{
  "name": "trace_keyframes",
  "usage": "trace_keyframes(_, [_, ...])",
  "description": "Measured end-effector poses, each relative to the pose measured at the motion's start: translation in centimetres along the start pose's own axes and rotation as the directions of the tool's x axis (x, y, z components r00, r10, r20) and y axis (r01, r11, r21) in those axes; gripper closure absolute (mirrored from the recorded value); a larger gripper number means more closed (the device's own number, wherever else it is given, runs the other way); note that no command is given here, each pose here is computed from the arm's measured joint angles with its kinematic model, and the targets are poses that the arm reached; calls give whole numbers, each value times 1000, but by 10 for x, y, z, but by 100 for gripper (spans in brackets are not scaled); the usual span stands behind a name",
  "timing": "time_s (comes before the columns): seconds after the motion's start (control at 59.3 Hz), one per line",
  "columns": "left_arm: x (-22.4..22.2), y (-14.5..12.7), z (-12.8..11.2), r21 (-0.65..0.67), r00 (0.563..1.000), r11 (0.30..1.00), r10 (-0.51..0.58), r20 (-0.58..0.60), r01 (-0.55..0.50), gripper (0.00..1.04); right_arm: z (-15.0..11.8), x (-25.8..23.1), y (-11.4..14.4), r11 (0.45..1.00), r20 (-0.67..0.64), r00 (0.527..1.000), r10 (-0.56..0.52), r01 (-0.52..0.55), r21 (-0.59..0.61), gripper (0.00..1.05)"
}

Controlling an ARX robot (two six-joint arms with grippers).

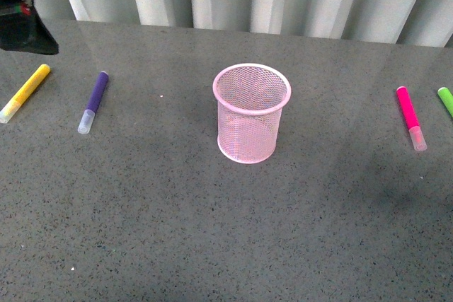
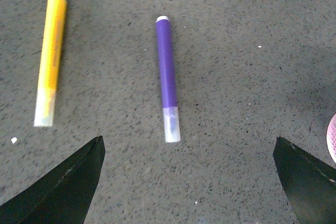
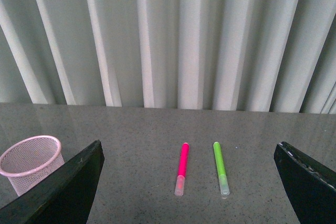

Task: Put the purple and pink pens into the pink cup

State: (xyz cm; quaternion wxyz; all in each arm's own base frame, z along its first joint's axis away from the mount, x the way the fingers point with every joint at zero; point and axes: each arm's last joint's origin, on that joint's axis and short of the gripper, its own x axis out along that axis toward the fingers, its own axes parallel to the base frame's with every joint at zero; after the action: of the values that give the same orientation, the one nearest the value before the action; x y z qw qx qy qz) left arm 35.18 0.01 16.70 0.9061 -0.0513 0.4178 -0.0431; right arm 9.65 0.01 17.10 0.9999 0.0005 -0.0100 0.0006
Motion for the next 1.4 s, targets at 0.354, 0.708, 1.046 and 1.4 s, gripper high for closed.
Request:
trace_keyframes(0.354, [54, -17, 13, 108, 997, 994, -17, -80, 26, 7, 0, 0, 0, 1000, 0, 1000, 0, 0, 0, 7])
trace_keyframes(0.708, [89, -21, 18, 123, 993, 992, -6, -119, 21, 7, 0, 0, 0, 1000, 0, 1000, 0, 0, 0, 7])
trace_keyframes(1.046, [117, -18, 21, 130, 989, 991, 9, -148, 10, 7, 0, 0, 0, 1000, 0, 1000, 0, 0, 0, 7])
trace_keyframes(1.4, [138, -12, 23, 137, 986, 991, 25, -162, -2, 7, 0, 0, 0, 1000, 0, 1000, 0, 0, 0, 7])
